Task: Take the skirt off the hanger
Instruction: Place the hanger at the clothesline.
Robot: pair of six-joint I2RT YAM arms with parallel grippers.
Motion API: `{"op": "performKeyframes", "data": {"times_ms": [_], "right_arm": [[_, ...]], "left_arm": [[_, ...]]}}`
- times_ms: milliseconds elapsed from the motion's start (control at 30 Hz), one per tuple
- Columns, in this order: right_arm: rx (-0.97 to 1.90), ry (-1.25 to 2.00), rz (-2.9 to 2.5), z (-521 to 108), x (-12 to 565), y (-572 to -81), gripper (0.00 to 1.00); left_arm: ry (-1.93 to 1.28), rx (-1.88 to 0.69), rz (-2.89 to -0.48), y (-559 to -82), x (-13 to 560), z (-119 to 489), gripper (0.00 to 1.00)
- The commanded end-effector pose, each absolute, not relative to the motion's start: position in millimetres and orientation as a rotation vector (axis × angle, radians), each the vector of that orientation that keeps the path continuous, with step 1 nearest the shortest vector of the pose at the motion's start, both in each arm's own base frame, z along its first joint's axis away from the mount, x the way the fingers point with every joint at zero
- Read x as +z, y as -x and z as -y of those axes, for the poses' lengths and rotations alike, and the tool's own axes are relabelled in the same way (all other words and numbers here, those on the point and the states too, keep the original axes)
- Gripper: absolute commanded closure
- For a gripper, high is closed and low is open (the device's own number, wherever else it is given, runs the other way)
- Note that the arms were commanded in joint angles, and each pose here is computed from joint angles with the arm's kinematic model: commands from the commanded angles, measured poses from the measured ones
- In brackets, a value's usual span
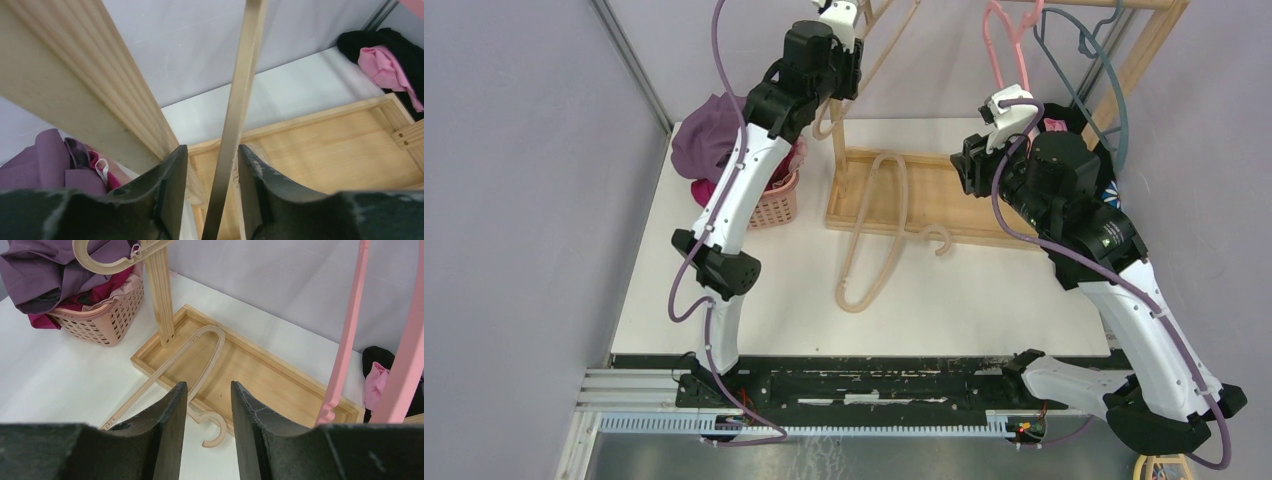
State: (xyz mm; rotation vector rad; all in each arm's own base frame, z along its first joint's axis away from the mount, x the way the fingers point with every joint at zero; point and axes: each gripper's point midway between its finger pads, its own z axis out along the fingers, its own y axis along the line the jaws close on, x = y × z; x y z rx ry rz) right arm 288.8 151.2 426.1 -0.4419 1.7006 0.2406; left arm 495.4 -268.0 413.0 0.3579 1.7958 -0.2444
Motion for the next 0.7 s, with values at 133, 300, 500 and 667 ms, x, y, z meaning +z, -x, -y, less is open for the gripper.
{"op": "performKeyframes", "data": {"times_ms": [133,300,500,667], "right_arm": [[0.245,0.417,-1.65,-147.9,441.0,-284.9,0.51],[0.247,0.431,-1.667,-150.4,433.6,-286.1,0.49],[0.251,0.442,-1.681,-153.8,426.0,-288.7,0.49],[0.254,0.446,-1.691,-154.9,421.0,-288.9,0.49]], "left_arm": [[-0.294,-0.273,-1.66,-478.9,470.1,255.6,0.28],[-0.296,-0.258,-1.638,-466.8,483.1,245.4,0.01],[-0.311,-0.279,-1.611,-450.9,498.6,240.4,0.01],[-0.297,-0.19,-1.624,-436.1,501.5,216.0,0.01]]}}
